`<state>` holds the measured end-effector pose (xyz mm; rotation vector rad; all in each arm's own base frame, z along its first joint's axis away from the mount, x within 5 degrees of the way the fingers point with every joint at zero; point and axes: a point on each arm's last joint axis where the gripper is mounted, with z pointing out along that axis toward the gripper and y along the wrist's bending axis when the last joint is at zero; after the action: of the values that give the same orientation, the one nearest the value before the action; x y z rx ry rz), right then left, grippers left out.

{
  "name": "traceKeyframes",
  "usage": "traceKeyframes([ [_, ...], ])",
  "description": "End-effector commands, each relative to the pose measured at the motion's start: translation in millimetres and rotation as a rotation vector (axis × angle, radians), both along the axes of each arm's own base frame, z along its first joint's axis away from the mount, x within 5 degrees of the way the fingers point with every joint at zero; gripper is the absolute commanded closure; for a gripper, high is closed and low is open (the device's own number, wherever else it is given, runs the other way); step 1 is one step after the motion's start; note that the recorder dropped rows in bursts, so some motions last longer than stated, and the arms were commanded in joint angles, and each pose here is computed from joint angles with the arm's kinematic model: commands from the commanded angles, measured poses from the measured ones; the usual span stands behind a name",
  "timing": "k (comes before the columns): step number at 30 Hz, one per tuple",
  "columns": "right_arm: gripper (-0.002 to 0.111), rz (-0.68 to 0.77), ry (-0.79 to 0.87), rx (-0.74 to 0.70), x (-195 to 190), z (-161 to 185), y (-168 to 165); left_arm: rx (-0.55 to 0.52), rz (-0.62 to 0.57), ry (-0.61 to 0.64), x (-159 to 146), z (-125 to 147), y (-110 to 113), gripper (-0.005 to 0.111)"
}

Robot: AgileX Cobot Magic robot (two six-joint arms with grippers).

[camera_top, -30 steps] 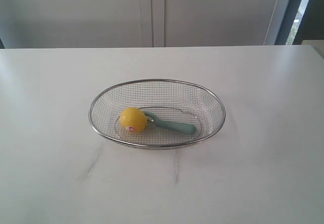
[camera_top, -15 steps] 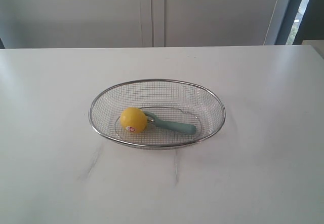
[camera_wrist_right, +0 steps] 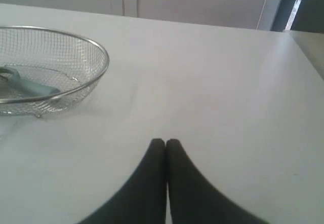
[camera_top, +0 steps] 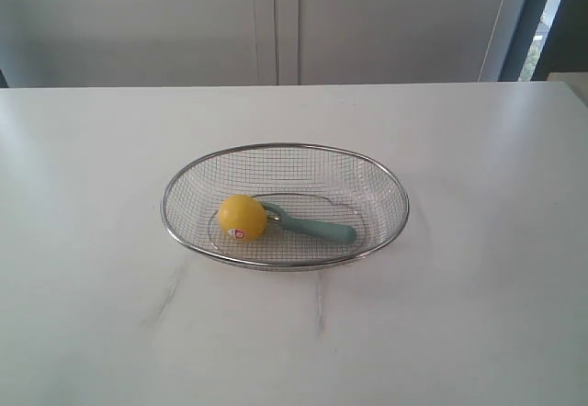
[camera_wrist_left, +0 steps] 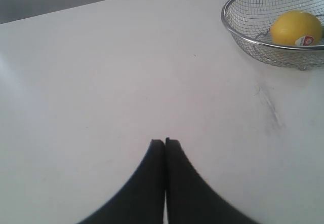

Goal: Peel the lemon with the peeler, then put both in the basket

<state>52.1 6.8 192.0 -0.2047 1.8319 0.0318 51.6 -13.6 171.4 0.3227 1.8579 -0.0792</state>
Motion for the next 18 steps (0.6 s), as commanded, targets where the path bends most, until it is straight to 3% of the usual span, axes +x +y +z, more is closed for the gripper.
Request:
traceKeyframes([
  [1,0.108,-0.007,-0.044,0.003,2.3,-7.0,-0.1,-0.008,0.004,0.002,-0.2,-1.0,0.1,0.107],
  [6,0.108,-0.022,-0.055,0.056,1.9,-5.8,0.3,-0.008,0.004,0.002,-0.2,-1.0,0.1,0.107],
  [12,0.108,-0.276,-0.068,0.058,2.1,-5.2,-13.4,-0.008,0.004,0.002,-0.2,-1.0,0.1,0.107],
  [18,0.108,-0.305,-0.062,0.057,1.7,-5.8,-14.9,-0.008,0.004,0.002,-0.2,-1.0,0.1,0.107],
])
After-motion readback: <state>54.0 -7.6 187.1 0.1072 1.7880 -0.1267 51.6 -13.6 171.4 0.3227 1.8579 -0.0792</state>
